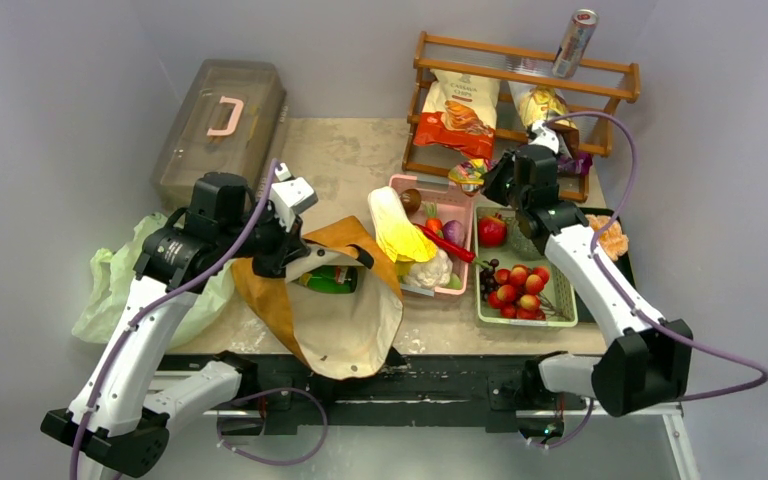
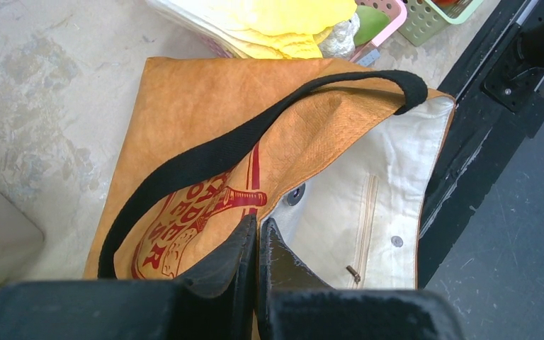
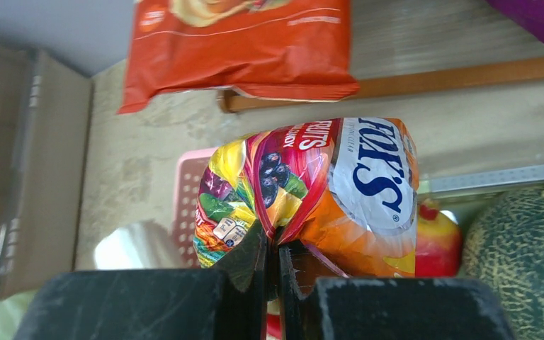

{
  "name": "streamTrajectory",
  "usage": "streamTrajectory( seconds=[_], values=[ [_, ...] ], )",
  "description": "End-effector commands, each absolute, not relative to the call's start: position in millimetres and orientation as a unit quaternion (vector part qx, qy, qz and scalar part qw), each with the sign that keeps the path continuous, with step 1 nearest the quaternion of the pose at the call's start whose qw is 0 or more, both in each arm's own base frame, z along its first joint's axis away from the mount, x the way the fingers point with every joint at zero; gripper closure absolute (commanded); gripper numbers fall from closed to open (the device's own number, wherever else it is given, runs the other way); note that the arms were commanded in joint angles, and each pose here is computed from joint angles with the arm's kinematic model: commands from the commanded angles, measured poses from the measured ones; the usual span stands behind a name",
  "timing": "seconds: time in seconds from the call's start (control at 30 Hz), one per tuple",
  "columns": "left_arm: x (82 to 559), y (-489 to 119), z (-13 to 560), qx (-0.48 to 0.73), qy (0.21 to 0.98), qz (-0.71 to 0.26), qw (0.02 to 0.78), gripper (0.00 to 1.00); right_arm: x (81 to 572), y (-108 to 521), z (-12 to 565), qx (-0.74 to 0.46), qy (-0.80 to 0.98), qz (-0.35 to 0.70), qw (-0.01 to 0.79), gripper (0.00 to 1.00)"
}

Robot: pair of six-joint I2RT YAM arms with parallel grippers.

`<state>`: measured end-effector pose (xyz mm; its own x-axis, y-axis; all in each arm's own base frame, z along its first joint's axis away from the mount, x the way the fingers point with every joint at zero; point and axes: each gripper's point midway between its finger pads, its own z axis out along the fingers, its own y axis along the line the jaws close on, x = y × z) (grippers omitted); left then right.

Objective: Untie the knot of the grocery bags and take out the mixed food
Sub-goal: Place the fake candies on the shelf.

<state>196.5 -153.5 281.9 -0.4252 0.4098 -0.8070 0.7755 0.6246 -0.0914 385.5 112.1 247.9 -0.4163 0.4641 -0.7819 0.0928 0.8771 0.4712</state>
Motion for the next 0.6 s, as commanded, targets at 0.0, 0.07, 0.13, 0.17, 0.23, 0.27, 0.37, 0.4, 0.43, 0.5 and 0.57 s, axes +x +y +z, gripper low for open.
streamTrajectory(
  seconds=[0.0, 0.07, 0.13, 0.17, 0.23, 0.27, 0.37, 0.4, 0.43, 0.5, 0.57],
  values=[
    [208.7, -153.4, 289.0, 0.363, 0.803, -0.223, 0.416, 1.0, 407.9, 94.6, 248.1, 0.197, 0.813, 0.173, 0.52, 1.0],
    [209.6, -153.1, 289.0, 0.364, 0.803, -0.221, 0.417, 1.0, 413.9, 86.7, 235.3, 0.206, 0.82, 0.157, 0.51, 1.0],
    [210.0, -153.2, 288.1, 0.366, 0.803, -0.22, 0.415, 1.0, 417.9, 75.9, 217.9, 0.223, 0.83, 0.142, 0.491, 1.0],
    [210.6, -153.0, 287.8, 0.366, 0.803, -0.219, 0.416, 1.0, 420.4, 71.3, 210.7, 0.229, 0.833, 0.137, 0.484, 1.0],
    [210.5, -153.0, 287.3, 0.366, 0.804, -0.219, 0.415, 1.0, 430.2, 66.1, 207.9, 0.227, 0.829, 0.139, 0.492, 1.0],
    [210.6, -152.9, 286.6, 0.365, 0.804, -0.219, 0.414, 1.0, 436.4, 65.4, 209.2, 0.213, 0.824, 0.14, 0.506, 1.0],
    [209.7, -152.0, 284.3, 0.366, 0.806, -0.217, 0.411, 1.0, 456.4, 69.6, 226.2, 0.175, 0.797, 0.151, 0.558, 1.0],
    [209.3, -151.8, 283.4, 0.367, 0.807, -0.217, 0.409, 1.0, 462.2, 71.4, 230.7, 0.163, 0.791, 0.153, 0.57, 1.0],
    [209.2, -151.4, 283.0, 0.367, 0.807, -0.216, 0.409, 1.0, 467.6, 71.6, 233.9, 0.158, 0.786, 0.152, 0.578, 1.0],
    [210.0, -150.8, 282.6, 0.368, 0.808, -0.214, 0.409, 1.0, 477.7, 66.0, 229.2, 0.166, 0.785, 0.135, 0.581, 1.0],
    [210.9, -150.6, 282.8, 0.368, 0.808, -0.212, 0.409, 1.0, 485.7, 60.5, 221.1, 0.174, 0.788, 0.121, 0.577, 1.0]
  ],
)
